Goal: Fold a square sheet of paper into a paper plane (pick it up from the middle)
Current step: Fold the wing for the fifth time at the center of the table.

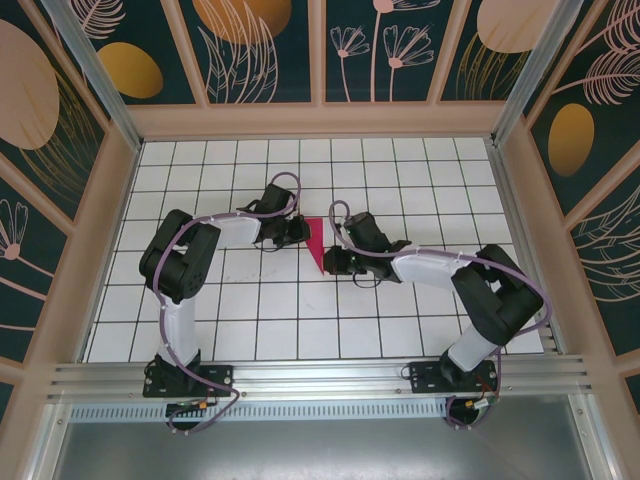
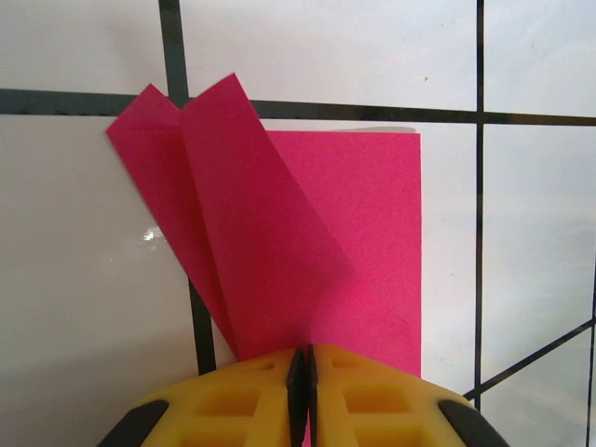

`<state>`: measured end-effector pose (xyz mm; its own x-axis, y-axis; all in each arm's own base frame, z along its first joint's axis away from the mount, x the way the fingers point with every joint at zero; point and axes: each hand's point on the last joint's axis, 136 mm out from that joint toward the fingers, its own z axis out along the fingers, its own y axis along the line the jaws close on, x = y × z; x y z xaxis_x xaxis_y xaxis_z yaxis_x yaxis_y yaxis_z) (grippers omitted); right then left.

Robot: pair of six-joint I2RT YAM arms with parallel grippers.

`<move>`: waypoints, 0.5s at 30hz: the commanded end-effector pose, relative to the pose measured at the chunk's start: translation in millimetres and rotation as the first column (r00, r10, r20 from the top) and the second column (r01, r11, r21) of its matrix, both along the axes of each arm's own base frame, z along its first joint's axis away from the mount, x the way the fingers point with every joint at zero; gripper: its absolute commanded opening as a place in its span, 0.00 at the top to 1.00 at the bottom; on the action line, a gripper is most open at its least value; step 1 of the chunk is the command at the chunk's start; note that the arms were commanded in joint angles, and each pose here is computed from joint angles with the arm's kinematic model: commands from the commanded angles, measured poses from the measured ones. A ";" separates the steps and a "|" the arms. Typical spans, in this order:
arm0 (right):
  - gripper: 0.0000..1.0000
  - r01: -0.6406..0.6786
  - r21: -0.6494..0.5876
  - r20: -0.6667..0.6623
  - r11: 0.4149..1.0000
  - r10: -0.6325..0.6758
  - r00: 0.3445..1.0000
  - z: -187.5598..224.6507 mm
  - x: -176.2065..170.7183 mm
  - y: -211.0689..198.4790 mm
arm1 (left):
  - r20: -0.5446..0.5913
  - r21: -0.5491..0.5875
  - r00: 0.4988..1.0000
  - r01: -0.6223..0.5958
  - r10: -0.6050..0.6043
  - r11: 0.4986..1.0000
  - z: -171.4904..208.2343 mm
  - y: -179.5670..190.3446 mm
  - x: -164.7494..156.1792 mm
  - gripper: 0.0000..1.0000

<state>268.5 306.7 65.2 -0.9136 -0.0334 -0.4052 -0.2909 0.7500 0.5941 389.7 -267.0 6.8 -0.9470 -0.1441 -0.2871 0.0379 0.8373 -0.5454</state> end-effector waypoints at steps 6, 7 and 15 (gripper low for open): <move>0.93 0.053 0.042 -0.017 0.998 -0.053 0.998 -2.1 32.4 34.4 | -0.065 0.214 0.994 -0.066 0.082 0.975 -72.7 41.6 -12.0 0.84; 0.93 0.052 0.032 -0.028 0.998 -0.051 0.998 -7.2 32.6 35.8 | -0.062 0.211 0.995 -0.065 0.080 0.975 -70.9 40.9 -11.6 0.84; 0.93 0.065 -0.072 -0.101 0.995 -0.072 0.992 -41.4 32.0 29.7 | -0.055 0.182 0.995 -0.068 0.079 0.981 -62.9 36.1 -8.5 0.83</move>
